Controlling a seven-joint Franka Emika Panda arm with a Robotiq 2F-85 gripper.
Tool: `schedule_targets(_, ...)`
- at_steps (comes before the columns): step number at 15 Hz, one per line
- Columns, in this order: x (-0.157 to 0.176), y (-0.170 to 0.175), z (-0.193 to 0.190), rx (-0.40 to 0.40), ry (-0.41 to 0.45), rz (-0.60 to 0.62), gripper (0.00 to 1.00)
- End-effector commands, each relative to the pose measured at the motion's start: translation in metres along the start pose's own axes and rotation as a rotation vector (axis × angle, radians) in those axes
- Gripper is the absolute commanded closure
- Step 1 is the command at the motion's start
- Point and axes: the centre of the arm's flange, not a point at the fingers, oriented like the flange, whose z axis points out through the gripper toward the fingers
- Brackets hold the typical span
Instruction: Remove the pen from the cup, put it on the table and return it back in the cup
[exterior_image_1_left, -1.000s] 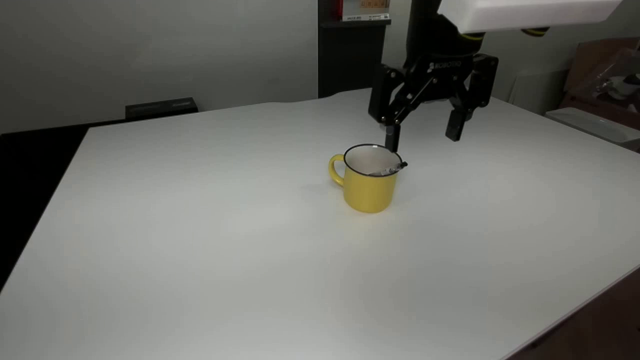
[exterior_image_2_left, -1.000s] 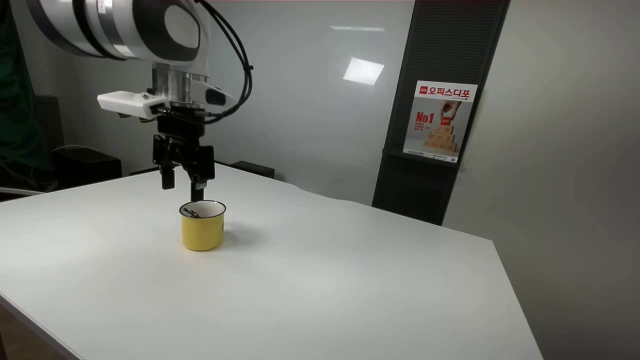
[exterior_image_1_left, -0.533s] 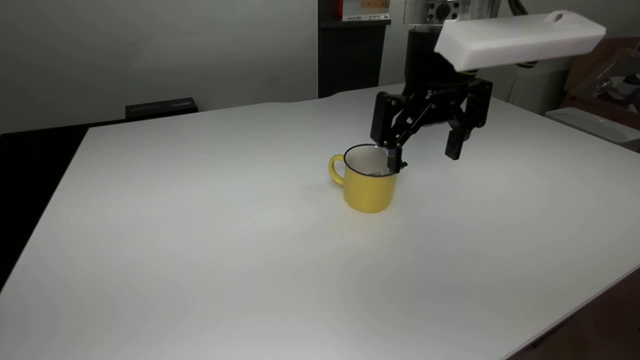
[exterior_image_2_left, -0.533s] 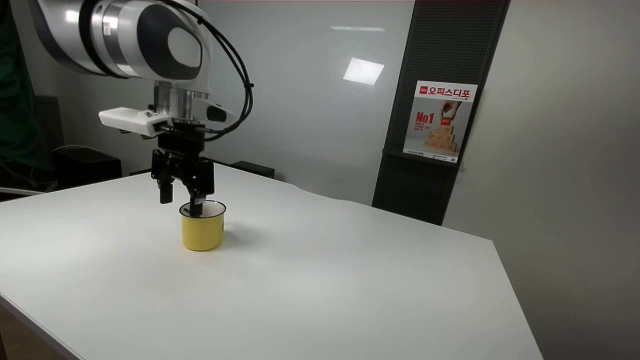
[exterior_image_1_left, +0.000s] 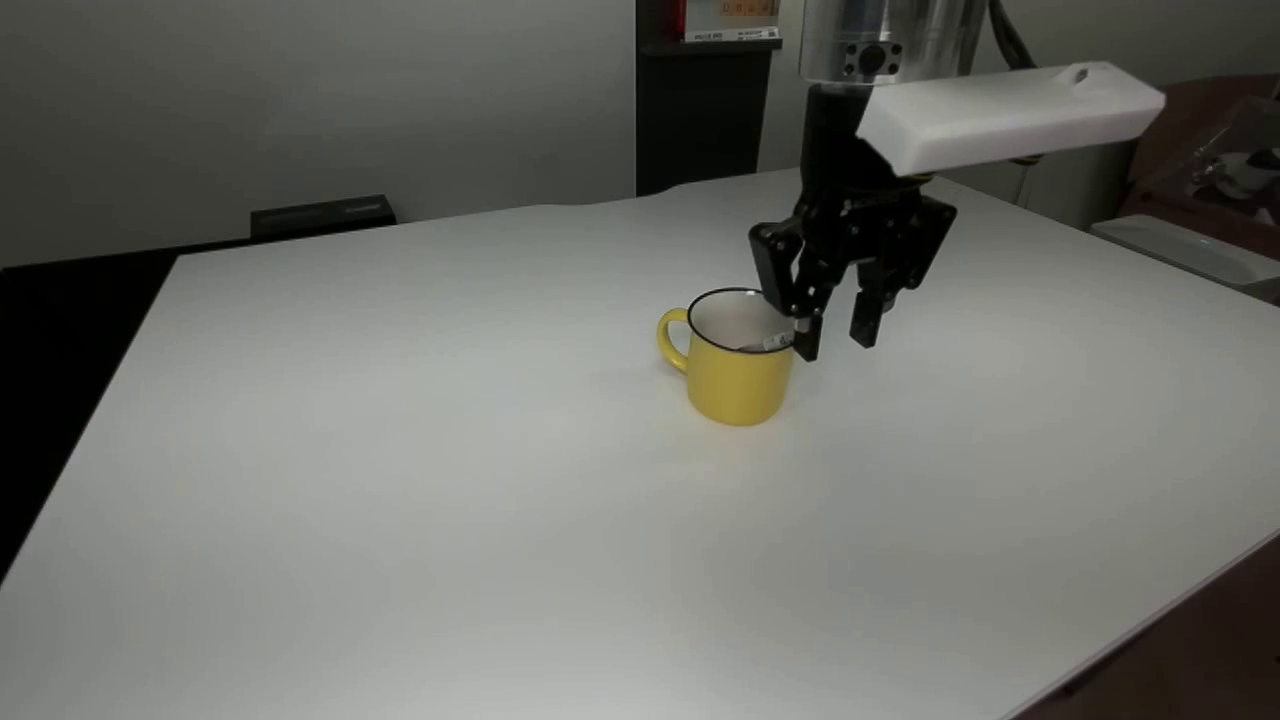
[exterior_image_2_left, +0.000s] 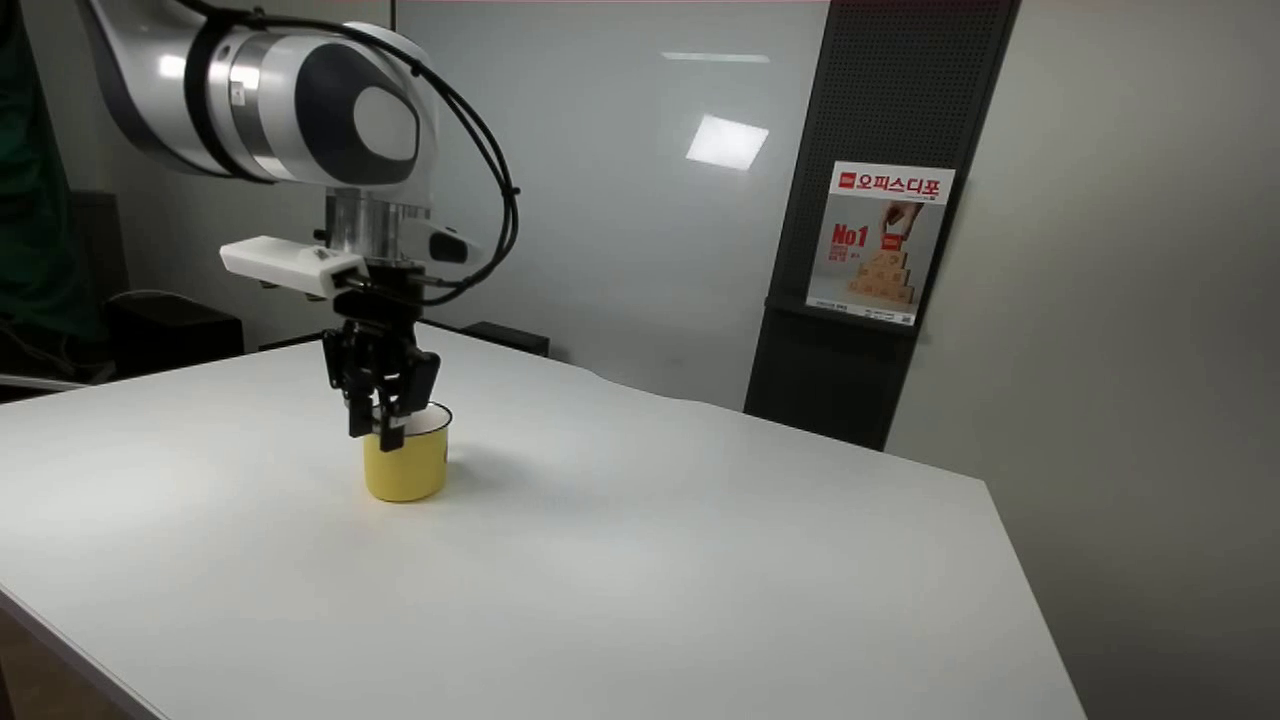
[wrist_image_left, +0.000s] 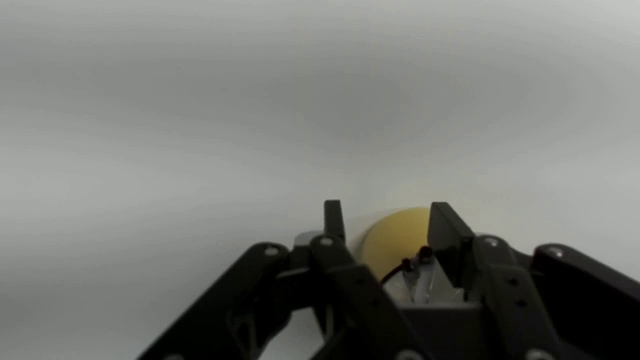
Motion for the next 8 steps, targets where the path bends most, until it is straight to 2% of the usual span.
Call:
schedule_targets(1,0.0147,-0.0032,0.0027,0.001,0.021,-0.014,0.81)
schedule_targets(3,0.0179,-0.0037,0.0026,0.005,0.029,-0.022,0.95)
schedule_targets(4,0.0192,-0.004,0.0025,0.007,0.033,-0.026,0.99)
schedule_targets(8,0.0188,-0.0045,-0.0047,0.015,0.047,-0.044,0.98)
